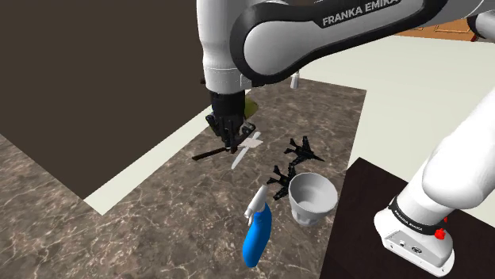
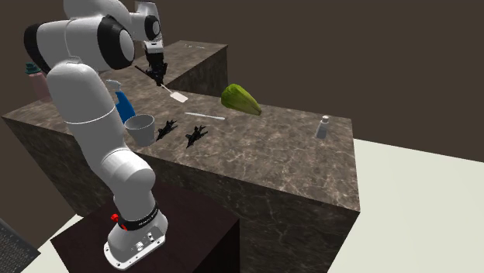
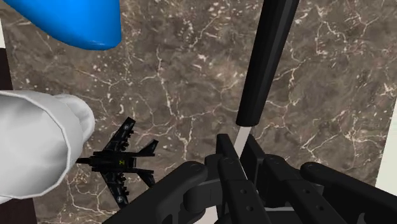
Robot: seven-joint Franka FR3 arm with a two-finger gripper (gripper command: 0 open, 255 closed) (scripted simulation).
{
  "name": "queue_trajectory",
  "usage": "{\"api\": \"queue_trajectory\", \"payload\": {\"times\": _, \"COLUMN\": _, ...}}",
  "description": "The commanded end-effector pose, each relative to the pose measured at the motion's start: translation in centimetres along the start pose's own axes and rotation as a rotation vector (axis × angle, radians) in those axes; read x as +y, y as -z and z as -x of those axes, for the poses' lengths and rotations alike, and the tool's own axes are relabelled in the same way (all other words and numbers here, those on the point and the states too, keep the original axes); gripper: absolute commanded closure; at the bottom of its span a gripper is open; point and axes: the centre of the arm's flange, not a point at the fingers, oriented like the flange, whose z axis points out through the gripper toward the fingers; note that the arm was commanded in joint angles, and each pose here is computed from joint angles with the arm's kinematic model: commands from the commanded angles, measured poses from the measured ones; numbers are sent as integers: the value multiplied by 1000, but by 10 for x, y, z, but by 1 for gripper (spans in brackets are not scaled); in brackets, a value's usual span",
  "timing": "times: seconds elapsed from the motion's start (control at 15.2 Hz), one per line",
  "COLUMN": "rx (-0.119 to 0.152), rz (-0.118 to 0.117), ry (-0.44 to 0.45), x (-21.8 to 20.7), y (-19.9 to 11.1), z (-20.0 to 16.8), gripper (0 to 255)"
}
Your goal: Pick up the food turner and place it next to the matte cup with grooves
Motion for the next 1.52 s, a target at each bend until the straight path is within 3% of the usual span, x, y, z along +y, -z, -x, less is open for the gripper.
{"api": "queue_trajectory", "payload": {"times": 0.0, "rx": -1, "rz": -1, "ry": -3, "x": -8, "y": -1, "z": 26, "gripper": 255}}
{"api": "queue_trajectory", "payload": {"times": 1.45, "rx": -1, "rz": -1, "ry": -3, "x": -8, "y": -117, "z": 18, "gripper": 255}}
